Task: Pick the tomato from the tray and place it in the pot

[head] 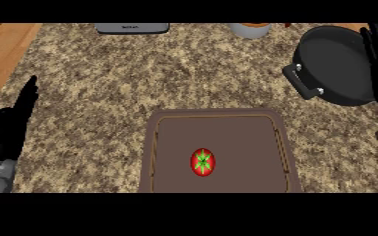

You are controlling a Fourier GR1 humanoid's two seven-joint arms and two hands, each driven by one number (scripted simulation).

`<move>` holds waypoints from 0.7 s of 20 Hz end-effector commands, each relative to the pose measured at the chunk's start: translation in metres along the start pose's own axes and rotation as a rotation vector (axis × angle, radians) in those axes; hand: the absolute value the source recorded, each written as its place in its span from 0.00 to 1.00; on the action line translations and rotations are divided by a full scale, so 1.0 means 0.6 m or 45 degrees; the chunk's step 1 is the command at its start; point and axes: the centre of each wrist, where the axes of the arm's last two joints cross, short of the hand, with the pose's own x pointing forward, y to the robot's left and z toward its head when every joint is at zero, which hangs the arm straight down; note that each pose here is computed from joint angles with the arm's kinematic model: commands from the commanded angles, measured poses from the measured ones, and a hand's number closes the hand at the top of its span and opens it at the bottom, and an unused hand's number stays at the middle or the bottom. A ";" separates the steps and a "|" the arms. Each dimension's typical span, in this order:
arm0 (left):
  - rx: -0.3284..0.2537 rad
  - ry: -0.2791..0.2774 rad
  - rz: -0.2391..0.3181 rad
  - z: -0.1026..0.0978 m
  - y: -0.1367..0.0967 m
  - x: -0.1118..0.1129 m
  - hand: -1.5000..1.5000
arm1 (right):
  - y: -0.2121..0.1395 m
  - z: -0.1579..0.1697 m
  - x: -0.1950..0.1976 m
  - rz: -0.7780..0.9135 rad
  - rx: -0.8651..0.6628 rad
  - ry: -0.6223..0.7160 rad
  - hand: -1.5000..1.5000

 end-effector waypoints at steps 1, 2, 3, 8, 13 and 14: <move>-0.036 -0.117 0.118 -0.012 -0.004 0.047 0.50 | 0.039 -0.028 0.013 -0.113 0.262 -0.072 1.00; -0.064 -0.189 0.188 -0.012 -0.034 0.066 0.50 | 0.103 -0.023 0.032 -0.211 0.507 -0.115 1.00; -0.102 -0.272 0.250 -0.017 -0.048 0.096 0.50 | 0.142 -0.019 0.038 -0.295 0.701 -0.159 1.00; -0.239 -0.455 0.572 -0.010 -0.106 0.173 0.50 | 0.179 -0.047 0.107 0.139 1.183 -0.459 1.00; -0.257 -0.450 0.654 -0.014 -0.123 0.169 0.50 | 0.204 -0.037 0.044 -0.102 1.532 -0.623 0.00; -0.250 -0.444 0.671 -0.016 -0.130 0.177 0.50 | 0.207 -0.039 0.039 -0.154 1.595 -0.655 0.00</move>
